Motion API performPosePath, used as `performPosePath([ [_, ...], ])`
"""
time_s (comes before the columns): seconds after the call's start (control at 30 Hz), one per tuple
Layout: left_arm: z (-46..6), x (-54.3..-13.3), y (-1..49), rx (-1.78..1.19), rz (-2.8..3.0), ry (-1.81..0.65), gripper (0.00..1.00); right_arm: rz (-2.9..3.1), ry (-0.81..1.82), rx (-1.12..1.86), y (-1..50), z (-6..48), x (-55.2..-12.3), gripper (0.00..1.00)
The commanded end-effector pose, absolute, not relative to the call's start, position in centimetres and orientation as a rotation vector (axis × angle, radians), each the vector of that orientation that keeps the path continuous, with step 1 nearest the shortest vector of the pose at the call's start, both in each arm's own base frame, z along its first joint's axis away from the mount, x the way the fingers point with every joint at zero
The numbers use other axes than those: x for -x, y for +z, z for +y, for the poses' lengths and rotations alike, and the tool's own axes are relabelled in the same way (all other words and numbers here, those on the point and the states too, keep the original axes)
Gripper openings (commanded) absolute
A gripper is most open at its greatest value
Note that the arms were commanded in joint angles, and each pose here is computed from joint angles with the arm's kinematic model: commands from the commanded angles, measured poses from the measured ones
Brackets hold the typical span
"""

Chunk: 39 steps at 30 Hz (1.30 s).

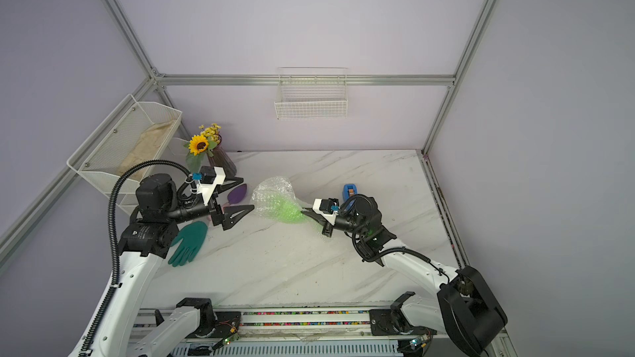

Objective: Wrap wine glasses in bubble wrap
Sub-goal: Wrap the wine glass in bubble wrap.

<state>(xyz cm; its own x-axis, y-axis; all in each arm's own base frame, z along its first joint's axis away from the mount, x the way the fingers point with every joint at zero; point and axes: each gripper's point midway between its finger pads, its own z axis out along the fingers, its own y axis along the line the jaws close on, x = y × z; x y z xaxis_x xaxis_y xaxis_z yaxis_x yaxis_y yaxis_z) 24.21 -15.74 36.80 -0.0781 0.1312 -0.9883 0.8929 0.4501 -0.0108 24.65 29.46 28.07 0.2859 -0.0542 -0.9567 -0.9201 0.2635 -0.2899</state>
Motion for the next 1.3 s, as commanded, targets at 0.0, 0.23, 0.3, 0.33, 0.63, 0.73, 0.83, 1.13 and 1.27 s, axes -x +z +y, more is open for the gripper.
performPosePath([
  [0.0, -17.1, -22.8, 36.3, -1.016, 1.457, -0.988, 1.00, 1.027, 0.858, 1.189, 30.1, 29.8, -23.2, 0.00],
  [0.23, -18.7, -22.3, 35.7, -1.077, 1.441, -1.075, 1.00, 1.021, 0.851, 1.184, 30.8, 29.9, -23.4, 0.00],
  [0.3, -18.8, -22.0, 35.8, -1.085, 1.431, -1.069, 1.00, 1.039, 0.841, 1.166, 30.8, 29.8, -23.9, 0.00],
  [0.33, -18.8, -21.8, 36.0, -1.091, 1.421, -1.072, 1.00, 1.056, 0.836, 1.160, 30.6, 29.9, -24.2, 0.00],
  [0.63, -19.4, -21.0, 35.6, -1.118, 1.413, -1.164, 1.00, 1.085, 0.834, 1.140, 30.6, 30.1, -25.1, 0.00],
  [0.73, -19.2, -21.7, 35.3, -1.105, 1.437, -1.102, 0.94, 1.069, 0.845, 1.154, 30.8, 30.2, -24.8, 0.00],
  [0.83, -18.9, -22.8, 34.8, -1.091, 1.479, -1.010, 0.65, 1.050, 0.855, 1.169, 31.0, 30.3, -24.4, 0.00],
  [1.13, -19.1, -23.6, 34.8, -1.090, 1.547, -0.994, 0.20, 1.096, 0.988, 1.078, 29.9, 31.5, -25.2, 0.00],
  [1.27, -19.9, -24.0, 34.0, -1.098, 1.643, -0.986, 0.02, 1.129, 1.053, 1.088, 27.1, 34.9, -24.9, 0.00],
])
